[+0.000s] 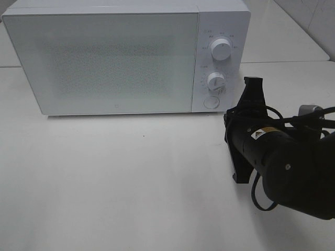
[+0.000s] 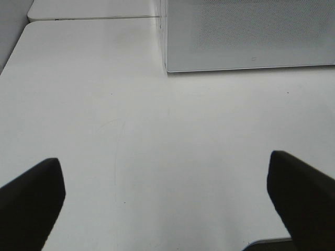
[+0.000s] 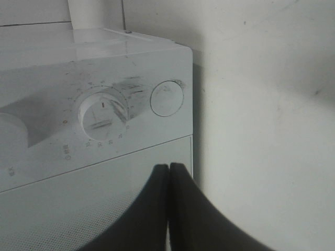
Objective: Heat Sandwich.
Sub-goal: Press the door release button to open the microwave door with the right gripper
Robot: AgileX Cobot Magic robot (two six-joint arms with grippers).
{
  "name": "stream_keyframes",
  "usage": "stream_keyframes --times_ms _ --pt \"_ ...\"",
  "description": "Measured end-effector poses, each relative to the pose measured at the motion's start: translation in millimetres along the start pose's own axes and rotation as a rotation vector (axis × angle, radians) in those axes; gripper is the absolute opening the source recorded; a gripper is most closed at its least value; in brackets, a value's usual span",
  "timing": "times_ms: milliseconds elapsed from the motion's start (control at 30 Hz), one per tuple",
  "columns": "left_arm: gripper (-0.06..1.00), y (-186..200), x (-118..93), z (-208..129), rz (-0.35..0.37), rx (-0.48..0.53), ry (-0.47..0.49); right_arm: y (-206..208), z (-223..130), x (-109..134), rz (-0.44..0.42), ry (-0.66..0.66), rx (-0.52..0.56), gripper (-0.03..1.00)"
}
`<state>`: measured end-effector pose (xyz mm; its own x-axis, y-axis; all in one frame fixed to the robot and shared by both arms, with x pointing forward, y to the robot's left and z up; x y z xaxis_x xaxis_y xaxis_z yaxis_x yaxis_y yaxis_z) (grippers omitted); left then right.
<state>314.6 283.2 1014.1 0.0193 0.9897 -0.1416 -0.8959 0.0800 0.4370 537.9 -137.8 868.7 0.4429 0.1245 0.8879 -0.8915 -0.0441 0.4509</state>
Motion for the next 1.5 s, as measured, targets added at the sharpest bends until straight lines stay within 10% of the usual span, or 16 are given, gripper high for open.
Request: stream_keyframes --times_ms 1500 --pt "0.99 0 0 0 0.000 0.000 0.000 -106 -8 11 -0.017 0.043 0.029 0.01"
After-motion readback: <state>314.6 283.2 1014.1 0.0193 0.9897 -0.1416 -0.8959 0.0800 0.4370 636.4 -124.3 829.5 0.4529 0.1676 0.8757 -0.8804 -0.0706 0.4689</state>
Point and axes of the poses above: a point on each arm's last joint axis where the gripper is mounted, y pointing back along that axis away from the gripper, x along the wrist's bending axis when the last joint is at zero, z = x × y, the point moved 9 cm from there along -y, pointing out along that axis toward the gripper, and after that the axes turned 8 degrees about y, right-handed, at the moved point
